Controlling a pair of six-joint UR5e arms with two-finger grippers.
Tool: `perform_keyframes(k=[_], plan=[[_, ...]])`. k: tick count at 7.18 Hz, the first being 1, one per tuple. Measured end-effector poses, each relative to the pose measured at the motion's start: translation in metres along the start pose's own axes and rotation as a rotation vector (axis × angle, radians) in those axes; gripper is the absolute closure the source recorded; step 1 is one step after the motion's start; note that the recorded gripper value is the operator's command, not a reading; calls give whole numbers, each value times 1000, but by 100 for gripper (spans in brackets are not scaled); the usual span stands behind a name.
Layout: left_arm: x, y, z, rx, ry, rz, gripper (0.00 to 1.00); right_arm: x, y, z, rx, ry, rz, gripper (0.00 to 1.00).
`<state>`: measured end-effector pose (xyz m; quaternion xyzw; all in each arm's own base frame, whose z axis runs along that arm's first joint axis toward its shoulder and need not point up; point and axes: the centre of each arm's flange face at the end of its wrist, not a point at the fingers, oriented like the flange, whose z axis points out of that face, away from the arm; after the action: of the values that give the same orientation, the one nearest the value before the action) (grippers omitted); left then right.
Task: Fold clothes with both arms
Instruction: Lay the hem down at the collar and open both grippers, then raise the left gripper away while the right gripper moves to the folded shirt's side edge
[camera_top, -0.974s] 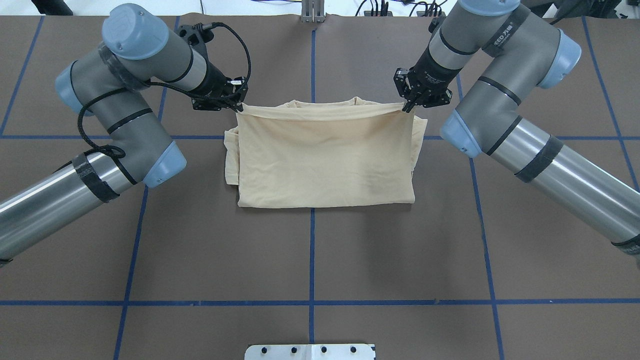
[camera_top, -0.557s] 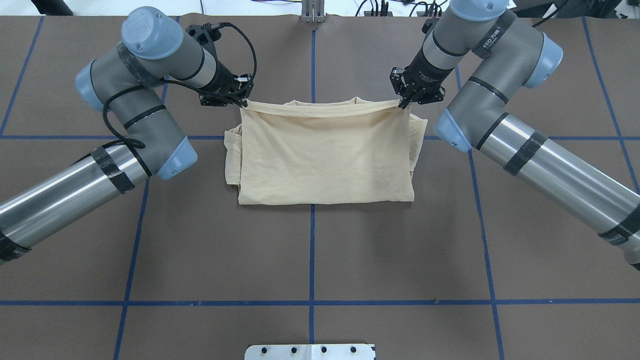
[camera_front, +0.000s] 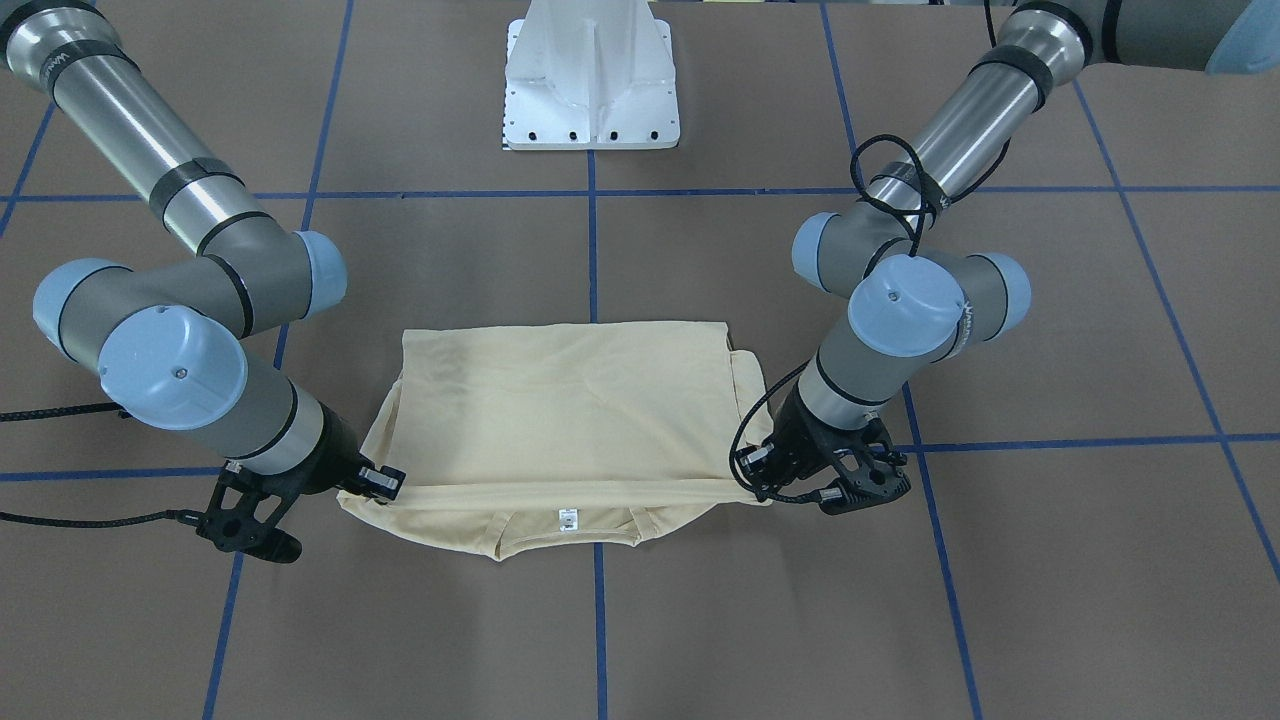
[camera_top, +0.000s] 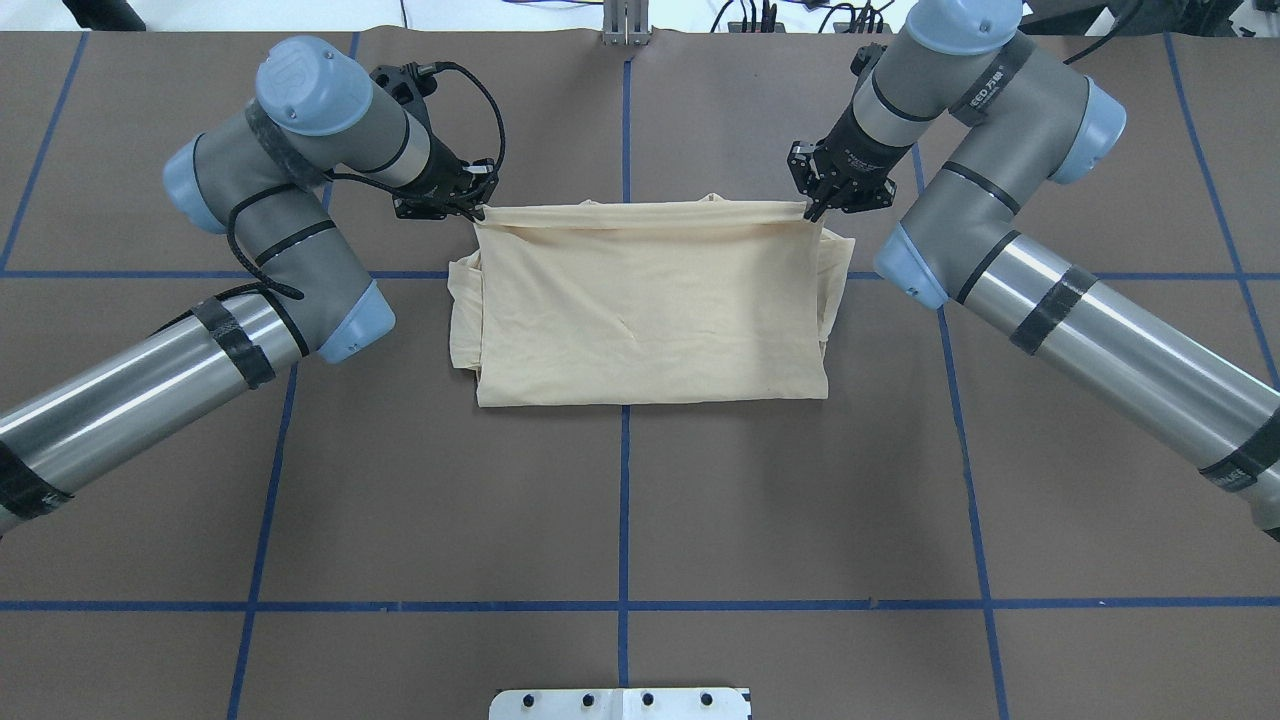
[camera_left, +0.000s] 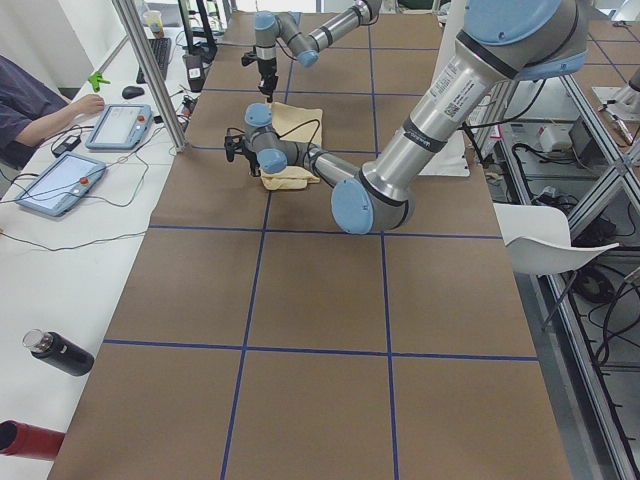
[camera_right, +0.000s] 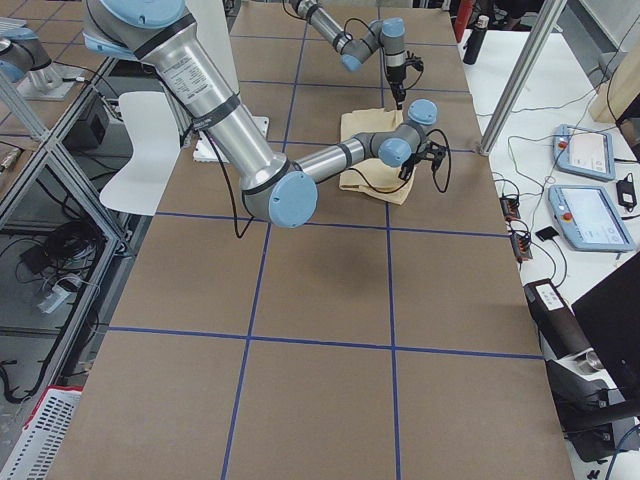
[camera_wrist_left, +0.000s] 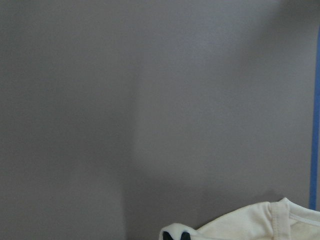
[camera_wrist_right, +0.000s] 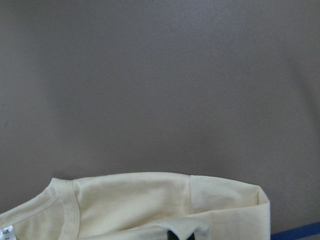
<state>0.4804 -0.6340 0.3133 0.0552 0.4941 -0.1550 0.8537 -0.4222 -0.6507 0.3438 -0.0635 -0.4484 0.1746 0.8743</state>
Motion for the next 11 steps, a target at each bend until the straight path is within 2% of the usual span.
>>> perform_keyframes(k=[1, 2, 3, 4, 5, 8, 9, 11], plan=[[3, 0, -1, 1, 5, 2, 100, -2, 0, -1, 1, -3, -2, 100], [8, 1, -4, 2, 12, 5, 92, -5, 1, -2, 1, -6, -4, 100], [12, 1, -7, 3, 20, 10, 50, -7, 3, -3, 0, -10, -8, 100], [13, 1, -9, 4, 27, 13, 4, -9, 4, -3, -1, -13, -11, 26], [14, 1, -10, 5, 33, 16, 1, -10, 5, -3, -1, -14, -13, 1], [23, 1, -37, 21, 68, 26, 1, 0, 2, -5, -1, -16, -32, 0], [24, 1, -49, 25, 69, 24, 1, 9, 5, -11, -5, -32, -54, 0], [27, 3, -67, 30, 69, 20, 1, 40, 37, -20, -23, -66, -94, 0]])
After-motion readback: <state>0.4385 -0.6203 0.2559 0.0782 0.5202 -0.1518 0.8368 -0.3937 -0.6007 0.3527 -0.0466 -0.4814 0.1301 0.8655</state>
